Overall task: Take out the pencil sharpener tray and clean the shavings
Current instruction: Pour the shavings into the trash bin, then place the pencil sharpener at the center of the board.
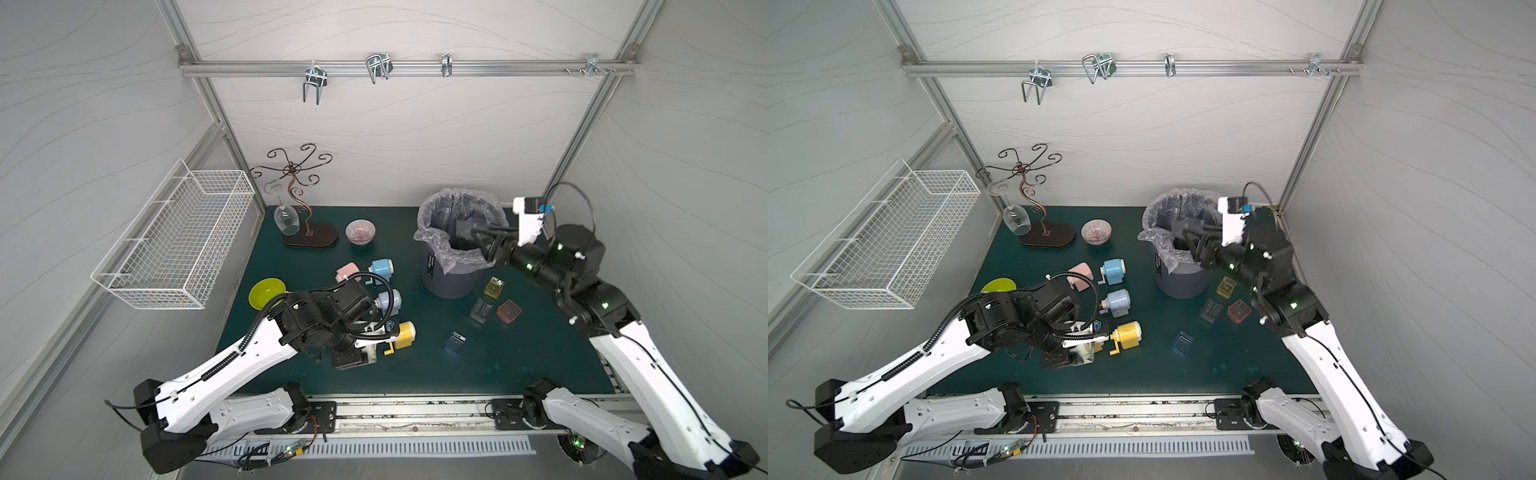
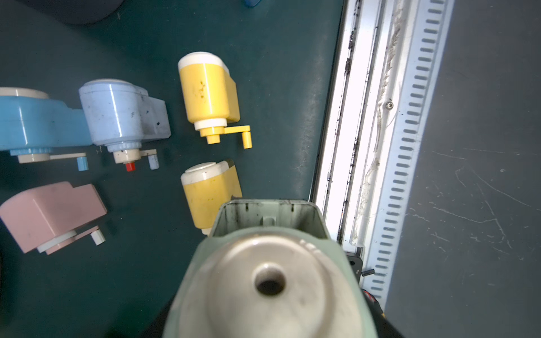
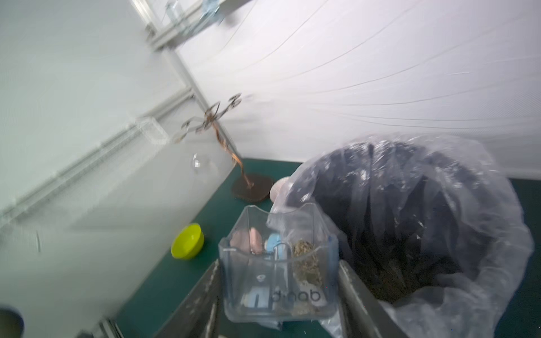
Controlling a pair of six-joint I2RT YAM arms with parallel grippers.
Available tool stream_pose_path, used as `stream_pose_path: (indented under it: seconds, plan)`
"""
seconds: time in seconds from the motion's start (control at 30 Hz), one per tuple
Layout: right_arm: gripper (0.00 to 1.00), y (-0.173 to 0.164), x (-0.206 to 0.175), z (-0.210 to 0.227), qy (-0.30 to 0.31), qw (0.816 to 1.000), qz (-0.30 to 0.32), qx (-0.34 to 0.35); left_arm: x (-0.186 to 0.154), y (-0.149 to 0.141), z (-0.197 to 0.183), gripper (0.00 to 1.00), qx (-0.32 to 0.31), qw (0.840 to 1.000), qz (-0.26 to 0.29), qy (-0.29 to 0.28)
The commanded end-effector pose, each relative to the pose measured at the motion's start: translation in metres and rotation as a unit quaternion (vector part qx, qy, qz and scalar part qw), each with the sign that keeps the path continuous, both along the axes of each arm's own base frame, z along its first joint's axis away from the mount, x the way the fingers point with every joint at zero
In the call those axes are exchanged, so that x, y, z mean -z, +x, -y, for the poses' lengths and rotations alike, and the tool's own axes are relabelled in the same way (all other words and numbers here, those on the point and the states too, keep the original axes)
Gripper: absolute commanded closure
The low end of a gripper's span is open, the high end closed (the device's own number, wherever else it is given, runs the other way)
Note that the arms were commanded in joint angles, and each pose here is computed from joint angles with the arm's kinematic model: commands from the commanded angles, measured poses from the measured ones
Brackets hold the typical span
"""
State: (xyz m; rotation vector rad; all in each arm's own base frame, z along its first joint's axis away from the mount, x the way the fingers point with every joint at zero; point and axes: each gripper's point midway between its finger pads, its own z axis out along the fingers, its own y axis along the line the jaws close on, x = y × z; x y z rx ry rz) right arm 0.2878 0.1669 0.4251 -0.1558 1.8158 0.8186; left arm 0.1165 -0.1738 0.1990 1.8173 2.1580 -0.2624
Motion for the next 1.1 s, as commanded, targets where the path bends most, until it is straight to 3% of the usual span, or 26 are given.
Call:
stream_pose_path:
  seconds: [0.0,0.1,0.2,0.27,0.47,0.57,0.67,0.73,0.83,0.87,0.93,1.03,1.07]
  plan:
    - [1.0,0.017,0.001,0.011,0.145,0.969,-0.2,0.011,-0.01,0.02,-0.001,1.0,-0.011,0.999,0.023,-0.022]
    - [1.0,0.038,0.014,0.012,0.254,0.903,-0.347,0.007,-0.011,0.033,-0.002,1.0,-0.017,0.999,0.032,-0.028]
    - [1.0,0.057,0.029,0.0,0.376,0.802,-0.463,-0.044,-0.005,0.042,-0.004,1.0,-0.018,0.999,0.028,-0.016]
    - [1.0,0.06,0.035,-0.002,0.419,0.754,-0.504,-0.037,0.0,0.046,-0.006,1.0,-0.022,0.999,0.023,-0.005]
    - [1.0,0.054,0.033,0.001,0.41,0.748,-0.521,-0.026,0.007,0.055,-0.009,1.0,-0.032,0.999,0.03,-0.009]
    - [1.0,0.055,0.044,0.0,0.42,0.725,-0.544,-0.038,0.008,0.059,-0.012,1.0,-0.036,0.999,0.037,-0.011]
    - [1.0,0.056,0.044,0.001,0.429,0.722,-0.542,-0.029,0.01,0.06,-0.017,1.0,-0.041,0.999,0.031,-0.01]
    - [1.0,0.055,0.046,-0.003,0.44,0.695,-0.567,-0.045,0.013,0.062,-0.02,1.0,-0.042,0.999,0.03,-0.007]
    - [1.0,0.054,0.036,0.0,0.444,0.708,-0.549,-0.035,0.017,0.066,-0.022,1.0,-0.045,0.999,0.025,-0.003]
    - [1.0,0.058,0.042,0.002,0.444,0.701,-0.557,-0.03,0.018,0.067,-0.022,1.0,-0.045,0.999,0.024,-0.002]
    - [1.0,0.064,0.048,0.001,0.459,0.669,-0.583,-0.034,0.019,0.072,-0.02,1.0,-0.045,0.999,0.025,-0.001]
    - [1.0,0.065,0.026,0.007,0.464,0.688,-0.558,-0.004,0.022,0.076,-0.018,1.0,-0.045,0.999,0.022,0.002]
    - [1.0,0.068,0.022,0.009,0.465,0.686,-0.56,-0.003,0.023,0.078,-0.017,1.0,-0.045,0.999,0.023,0.002]
